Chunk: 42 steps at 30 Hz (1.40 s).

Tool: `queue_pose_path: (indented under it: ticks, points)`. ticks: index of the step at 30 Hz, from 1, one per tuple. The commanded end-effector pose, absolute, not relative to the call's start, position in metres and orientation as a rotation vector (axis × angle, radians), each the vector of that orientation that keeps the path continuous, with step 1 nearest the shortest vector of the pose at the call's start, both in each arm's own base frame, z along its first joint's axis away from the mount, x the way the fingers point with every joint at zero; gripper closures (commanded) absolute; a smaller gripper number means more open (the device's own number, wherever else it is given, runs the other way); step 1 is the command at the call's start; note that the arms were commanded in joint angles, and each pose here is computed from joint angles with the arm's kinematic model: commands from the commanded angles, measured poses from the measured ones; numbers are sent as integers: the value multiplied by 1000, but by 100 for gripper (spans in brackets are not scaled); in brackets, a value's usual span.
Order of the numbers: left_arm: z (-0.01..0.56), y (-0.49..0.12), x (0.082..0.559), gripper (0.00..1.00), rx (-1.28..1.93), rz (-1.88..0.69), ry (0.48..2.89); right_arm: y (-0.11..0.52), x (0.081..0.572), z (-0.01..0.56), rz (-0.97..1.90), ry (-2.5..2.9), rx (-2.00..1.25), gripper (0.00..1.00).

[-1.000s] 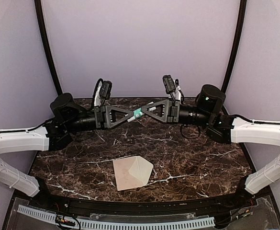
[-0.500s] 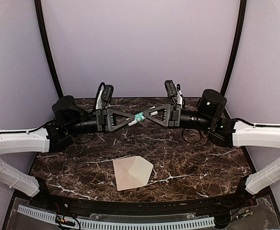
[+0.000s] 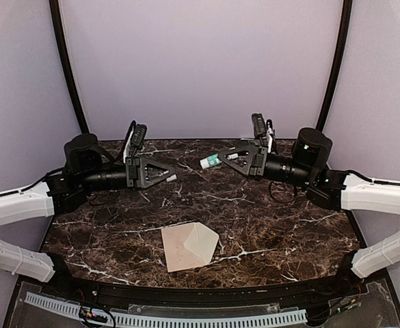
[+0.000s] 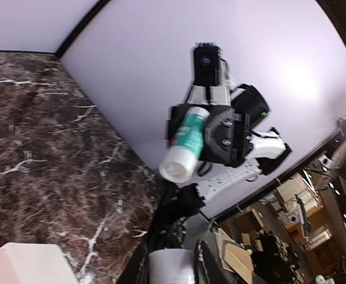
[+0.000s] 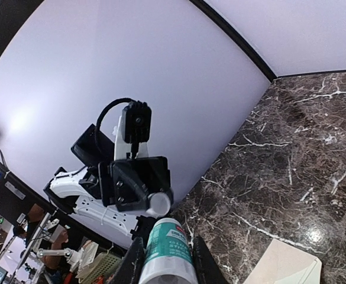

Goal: Place the letter into the envelope and seal it
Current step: Place the solid glue cap at the center of the board.

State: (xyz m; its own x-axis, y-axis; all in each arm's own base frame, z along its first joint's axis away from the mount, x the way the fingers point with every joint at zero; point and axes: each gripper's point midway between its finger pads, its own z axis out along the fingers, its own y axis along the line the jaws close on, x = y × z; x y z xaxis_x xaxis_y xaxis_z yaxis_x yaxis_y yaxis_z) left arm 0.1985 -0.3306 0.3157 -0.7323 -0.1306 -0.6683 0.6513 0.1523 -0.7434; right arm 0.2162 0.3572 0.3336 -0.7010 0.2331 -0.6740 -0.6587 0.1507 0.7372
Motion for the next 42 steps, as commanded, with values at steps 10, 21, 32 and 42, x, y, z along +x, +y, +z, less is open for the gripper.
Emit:
queue_pose_path:
  ticks: [10, 21, 32, 42]
  points:
    - [81, -121, 282, 91, 33, -303, 2702, 343, 222, 309, 1377, 1856, -400, 100]
    - [41, -94, 294, 83, 29, -68, 2852, 344, 218, 307, 1364, 1855, -422, 100]
    - [27, -93, 289, 52, 51, -50, 2902, 347, 220, 302, 1358, 1871, -423, 100]
    - [98, -91, 317, 23, 12, -81, 2630, 347, 219, 308, 1389, 1844, -408, 100]
